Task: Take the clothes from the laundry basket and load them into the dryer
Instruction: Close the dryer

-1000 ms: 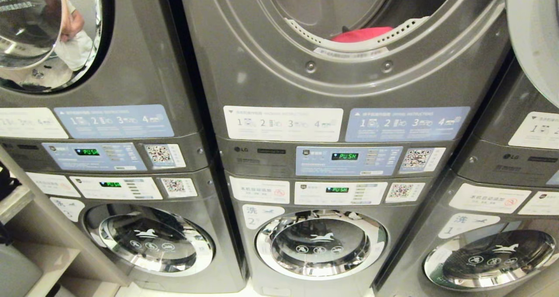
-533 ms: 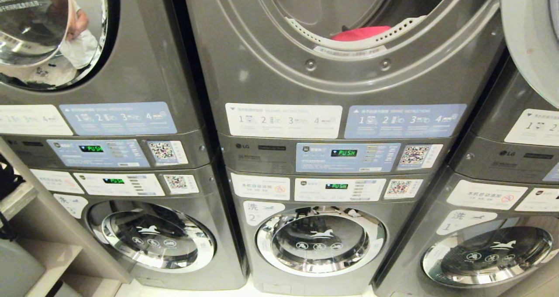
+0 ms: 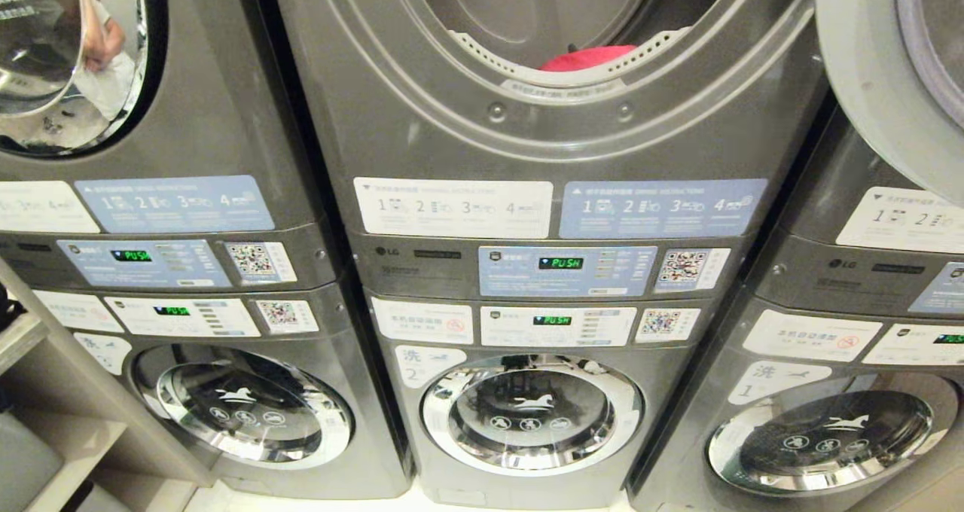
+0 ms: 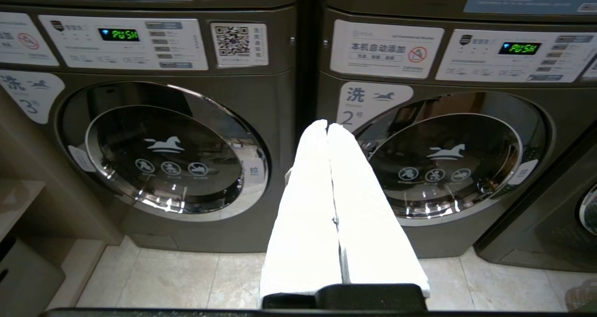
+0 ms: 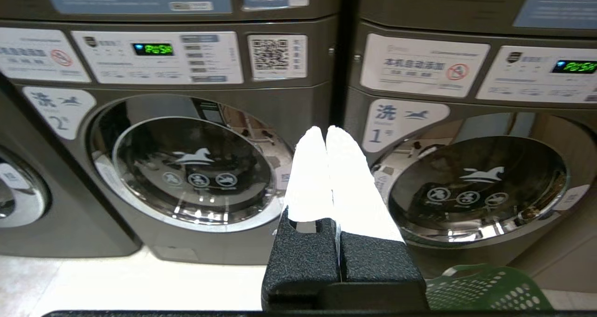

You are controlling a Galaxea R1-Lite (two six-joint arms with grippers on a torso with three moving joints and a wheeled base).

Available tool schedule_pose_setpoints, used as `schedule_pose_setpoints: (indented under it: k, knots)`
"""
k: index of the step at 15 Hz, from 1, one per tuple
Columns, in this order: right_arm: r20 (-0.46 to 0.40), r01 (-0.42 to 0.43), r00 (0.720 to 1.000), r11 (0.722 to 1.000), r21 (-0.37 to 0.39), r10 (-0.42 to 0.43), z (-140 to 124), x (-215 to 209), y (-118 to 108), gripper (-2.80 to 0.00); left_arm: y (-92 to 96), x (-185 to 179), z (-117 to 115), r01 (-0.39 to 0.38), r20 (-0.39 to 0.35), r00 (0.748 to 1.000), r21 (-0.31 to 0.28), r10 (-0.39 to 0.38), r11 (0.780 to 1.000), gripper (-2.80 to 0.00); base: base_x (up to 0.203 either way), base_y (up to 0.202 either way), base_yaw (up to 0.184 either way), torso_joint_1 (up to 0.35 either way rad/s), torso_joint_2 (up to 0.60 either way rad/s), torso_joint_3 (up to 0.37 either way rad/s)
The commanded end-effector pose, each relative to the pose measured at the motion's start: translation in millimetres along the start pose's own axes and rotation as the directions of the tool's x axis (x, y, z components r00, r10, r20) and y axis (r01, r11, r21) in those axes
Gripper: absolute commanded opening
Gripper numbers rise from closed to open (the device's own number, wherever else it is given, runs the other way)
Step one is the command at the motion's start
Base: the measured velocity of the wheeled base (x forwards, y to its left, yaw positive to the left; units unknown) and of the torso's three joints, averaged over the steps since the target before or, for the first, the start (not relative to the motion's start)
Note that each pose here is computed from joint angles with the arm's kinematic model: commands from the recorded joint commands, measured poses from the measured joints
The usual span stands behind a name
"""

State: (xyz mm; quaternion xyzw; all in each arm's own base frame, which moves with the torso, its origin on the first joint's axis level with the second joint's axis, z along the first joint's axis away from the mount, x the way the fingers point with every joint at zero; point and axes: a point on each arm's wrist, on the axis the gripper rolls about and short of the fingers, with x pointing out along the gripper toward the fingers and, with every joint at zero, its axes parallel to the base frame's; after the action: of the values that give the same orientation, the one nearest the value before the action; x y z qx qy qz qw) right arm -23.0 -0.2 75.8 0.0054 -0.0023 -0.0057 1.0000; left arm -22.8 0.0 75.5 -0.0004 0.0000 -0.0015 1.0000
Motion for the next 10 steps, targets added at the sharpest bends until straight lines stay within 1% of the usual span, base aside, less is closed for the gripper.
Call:
schedule_pose_setpoints:
  k: [1,6,10]
  knots:
    - [-0.001,-0.001,1.0,1.0,0.0,0.001,0.1,0.1,0.0,-2.8,0.0,-0.1,0.0,0.0,0.002,1.0,-0.001,0.0,1.0,-2.8,0.0,-0.193,0.001,0.007,0.0,0.006]
    - [0.0,0.001,1.0,1.0,0.0,-0.001,0.3,0.1,0.0,-2.8,0.0,-0.1,0.0,0.0,0.002,1.0,-0.001,0.0,1.0,-2.8,0.0,-0.195,0.001,0.006,0.0,0.002]
    - [0.0,0.018,1.0,1.0,0.022,-0.018,0.2,0.2,-0.4,-2.8,0.0,-0.1,0.0,0.0,0.002,1.0,-0.001,0.0,1.0,-2.8,0.0,-0.189,0.002,0.001,0.0,0.003]
